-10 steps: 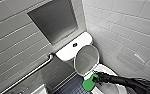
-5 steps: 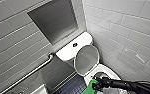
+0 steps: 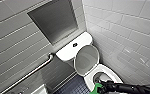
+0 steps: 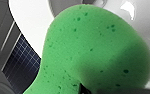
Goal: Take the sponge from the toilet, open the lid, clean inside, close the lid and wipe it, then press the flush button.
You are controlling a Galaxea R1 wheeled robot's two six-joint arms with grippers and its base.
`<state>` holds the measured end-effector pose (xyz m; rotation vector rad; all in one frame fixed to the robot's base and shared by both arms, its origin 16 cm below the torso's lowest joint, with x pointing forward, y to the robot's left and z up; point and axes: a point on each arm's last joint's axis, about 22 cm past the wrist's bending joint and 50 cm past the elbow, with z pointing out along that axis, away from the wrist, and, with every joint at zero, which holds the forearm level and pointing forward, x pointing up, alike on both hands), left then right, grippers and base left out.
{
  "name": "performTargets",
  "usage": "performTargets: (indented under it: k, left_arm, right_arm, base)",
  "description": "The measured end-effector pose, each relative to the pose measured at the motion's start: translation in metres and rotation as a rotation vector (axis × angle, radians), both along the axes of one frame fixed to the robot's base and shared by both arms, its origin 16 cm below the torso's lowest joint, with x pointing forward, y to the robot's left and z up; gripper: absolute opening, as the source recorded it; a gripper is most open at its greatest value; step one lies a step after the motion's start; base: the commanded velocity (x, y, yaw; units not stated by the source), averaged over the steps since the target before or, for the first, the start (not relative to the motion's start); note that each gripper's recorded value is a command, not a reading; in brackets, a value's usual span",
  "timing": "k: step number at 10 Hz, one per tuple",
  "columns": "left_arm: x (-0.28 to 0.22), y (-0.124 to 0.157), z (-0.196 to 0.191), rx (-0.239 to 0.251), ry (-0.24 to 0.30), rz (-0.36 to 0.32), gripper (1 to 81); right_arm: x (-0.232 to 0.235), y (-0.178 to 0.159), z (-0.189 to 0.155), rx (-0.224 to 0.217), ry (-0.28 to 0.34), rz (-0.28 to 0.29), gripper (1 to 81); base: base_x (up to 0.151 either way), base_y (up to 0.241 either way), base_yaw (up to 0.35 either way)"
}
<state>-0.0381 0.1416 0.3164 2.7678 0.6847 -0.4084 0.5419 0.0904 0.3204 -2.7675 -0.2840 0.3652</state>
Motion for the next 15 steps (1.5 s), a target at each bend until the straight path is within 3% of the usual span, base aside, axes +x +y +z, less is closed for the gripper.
performTargets:
  k: [4, 7, 10, 15]
  left_arm:
    - [0.000, 0.000, 0.000, 0.000, 0.001, 0.000, 81.1]
    - [0.000, 0.000, 0.000, 0.000, 0.000, 0.000, 81.1]
    - [0.000, 0.000, 0.000, 0.000, 0.000, 0.000, 81.1]
    - [0.001, 0.000, 0.000, 0.002, -0.007, 0.002, 81.1]
  right_arm:
    - [0.004, -0.022, -0.001, 0.005, -0.001, -0.012, 1.0]
    - [0.014, -0.079, 0.003, -0.054, -0.004, -0.015, 1.0]
    - [0.008, -0.088, 0.015, -0.054, 0.004, -0.002, 1.0]
    - [0.000, -0.153, 0.018, -0.135, 0.011, 0.004, 1.0]
  base:
    - [0.000, 0.000, 0.000]
    - [0.000, 0.000, 0.000]
    - [0.000, 0.000, 0.000]
    - [0.000, 0.000, 0.000]
